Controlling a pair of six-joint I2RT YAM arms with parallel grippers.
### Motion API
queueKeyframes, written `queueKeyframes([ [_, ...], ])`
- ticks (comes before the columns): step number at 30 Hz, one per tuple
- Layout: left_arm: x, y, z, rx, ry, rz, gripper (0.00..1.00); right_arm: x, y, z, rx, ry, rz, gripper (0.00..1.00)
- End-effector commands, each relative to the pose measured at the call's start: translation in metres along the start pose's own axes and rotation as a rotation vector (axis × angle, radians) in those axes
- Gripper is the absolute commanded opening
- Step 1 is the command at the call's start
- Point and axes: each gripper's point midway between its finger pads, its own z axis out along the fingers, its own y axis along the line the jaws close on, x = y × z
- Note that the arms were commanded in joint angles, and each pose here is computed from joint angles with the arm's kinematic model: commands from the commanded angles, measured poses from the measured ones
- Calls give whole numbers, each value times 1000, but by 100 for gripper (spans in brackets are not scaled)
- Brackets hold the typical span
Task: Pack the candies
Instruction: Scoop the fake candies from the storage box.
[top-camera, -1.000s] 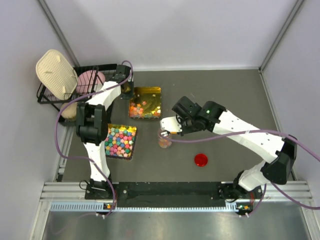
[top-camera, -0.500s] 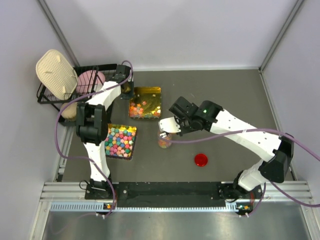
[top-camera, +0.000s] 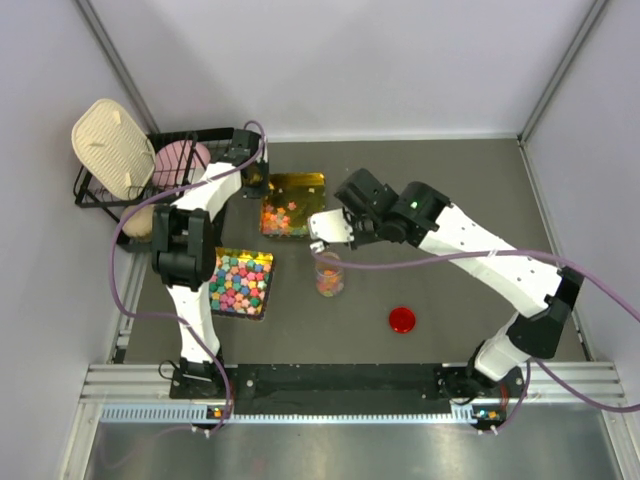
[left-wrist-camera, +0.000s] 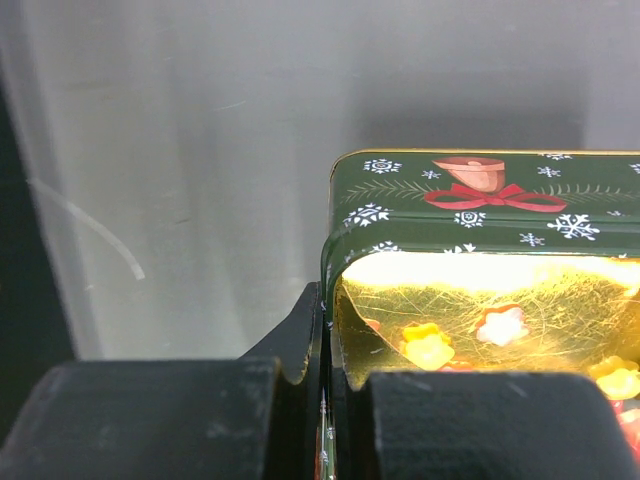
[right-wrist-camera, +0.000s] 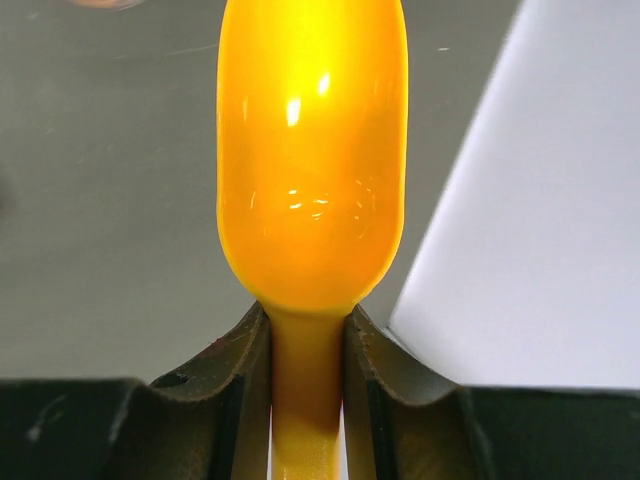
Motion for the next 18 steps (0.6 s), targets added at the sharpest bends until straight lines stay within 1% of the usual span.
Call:
queueKeyframes([
  [1,-37,-32,-32,198,-121,-40,0,4,-53,-15,156,-19,104,0],
  [2,-37,-36,-34,240,-119,-43,0,3,-57,-15,165,-22,112,0],
  [3,-33,-53,-38,351,-95,-50,0,2,-65,-16,187,-26,127,0],
  [5,-33,-63,-41,448,-85,-75,0,1,-76,-18,213,-30,151,0],
  [6,-28,-75,-43,540,-55,-86,0,0,-79,-19,219,-39,166,0],
  [7,-26,-79,-43,578,-38,-94,0,-2,-82,-20,229,-49,174,0],
  [9,-18,-78,-32,593,3,-117,0,-3,-84,-21,235,-58,186,0],
  [13,-9,-55,-8,441,51,-133,0,-3,-81,-18,226,-58,185,0],
  [14,-6,-53,-6,432,66,-137,0,-3,-79,-16,220,-55,180,0],
  [15,-4,-55,-5,448,75,-142,0,-3,-78,-15,217,-54,177,0],
  [18,-1,-73,-11,598,102,-179,0,-5,-81,-15,223,-58,176,0],
])
